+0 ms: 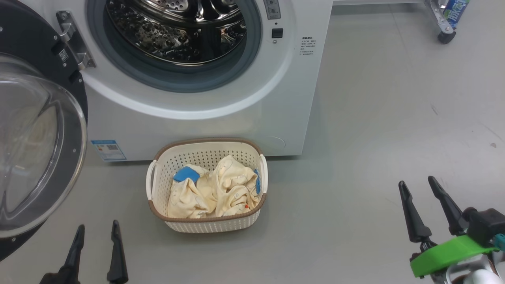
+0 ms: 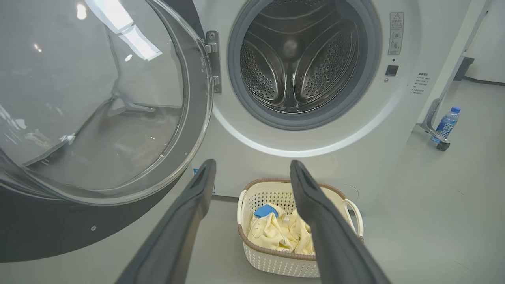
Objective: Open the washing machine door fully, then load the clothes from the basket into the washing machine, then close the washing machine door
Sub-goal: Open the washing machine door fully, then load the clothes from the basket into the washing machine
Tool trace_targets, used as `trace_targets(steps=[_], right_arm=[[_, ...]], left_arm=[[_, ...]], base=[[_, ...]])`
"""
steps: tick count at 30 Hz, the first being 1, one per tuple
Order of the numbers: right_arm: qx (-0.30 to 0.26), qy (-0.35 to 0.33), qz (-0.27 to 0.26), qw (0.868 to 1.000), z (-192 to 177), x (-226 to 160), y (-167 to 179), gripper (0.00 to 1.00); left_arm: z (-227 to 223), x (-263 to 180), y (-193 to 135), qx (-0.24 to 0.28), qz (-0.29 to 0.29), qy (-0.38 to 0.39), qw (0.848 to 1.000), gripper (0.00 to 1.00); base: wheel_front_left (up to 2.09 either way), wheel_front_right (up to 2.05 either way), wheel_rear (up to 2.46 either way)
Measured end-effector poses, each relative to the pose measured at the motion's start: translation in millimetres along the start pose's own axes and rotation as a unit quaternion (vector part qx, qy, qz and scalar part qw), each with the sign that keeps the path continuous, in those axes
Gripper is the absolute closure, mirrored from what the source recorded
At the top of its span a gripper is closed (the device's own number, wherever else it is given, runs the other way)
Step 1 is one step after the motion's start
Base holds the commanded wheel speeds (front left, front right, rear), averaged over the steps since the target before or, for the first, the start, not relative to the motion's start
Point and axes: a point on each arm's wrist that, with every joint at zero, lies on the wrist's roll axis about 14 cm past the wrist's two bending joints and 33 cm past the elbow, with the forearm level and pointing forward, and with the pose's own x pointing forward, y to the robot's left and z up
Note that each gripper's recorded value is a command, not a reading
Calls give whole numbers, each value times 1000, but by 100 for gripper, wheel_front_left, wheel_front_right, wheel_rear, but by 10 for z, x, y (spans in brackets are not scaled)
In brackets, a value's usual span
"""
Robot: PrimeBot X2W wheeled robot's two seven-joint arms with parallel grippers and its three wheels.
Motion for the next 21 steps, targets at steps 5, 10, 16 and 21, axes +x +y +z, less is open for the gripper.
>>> trace_targets(steps=[5,10,16,21], right_arm=[[0,1,3,1000,-8,5,19,0],[1,3,5,1000,-19,13,32,0],[2,5,10,1000,-32,28,62,0],[3,8,12,1000,-57,43,73,0]], left_arm=[[11,-8,17,1,2,-4,1000,0],[-26,-19,37,-2,5,2,1000,0],[-59,-33,73,1,9,7,1000,0],[-83,-25,102,-3,16,10,1000,0]], base=[[58,-12,-47],[90,-25,-65],[142,-63,-78],[164,-87,-77]])
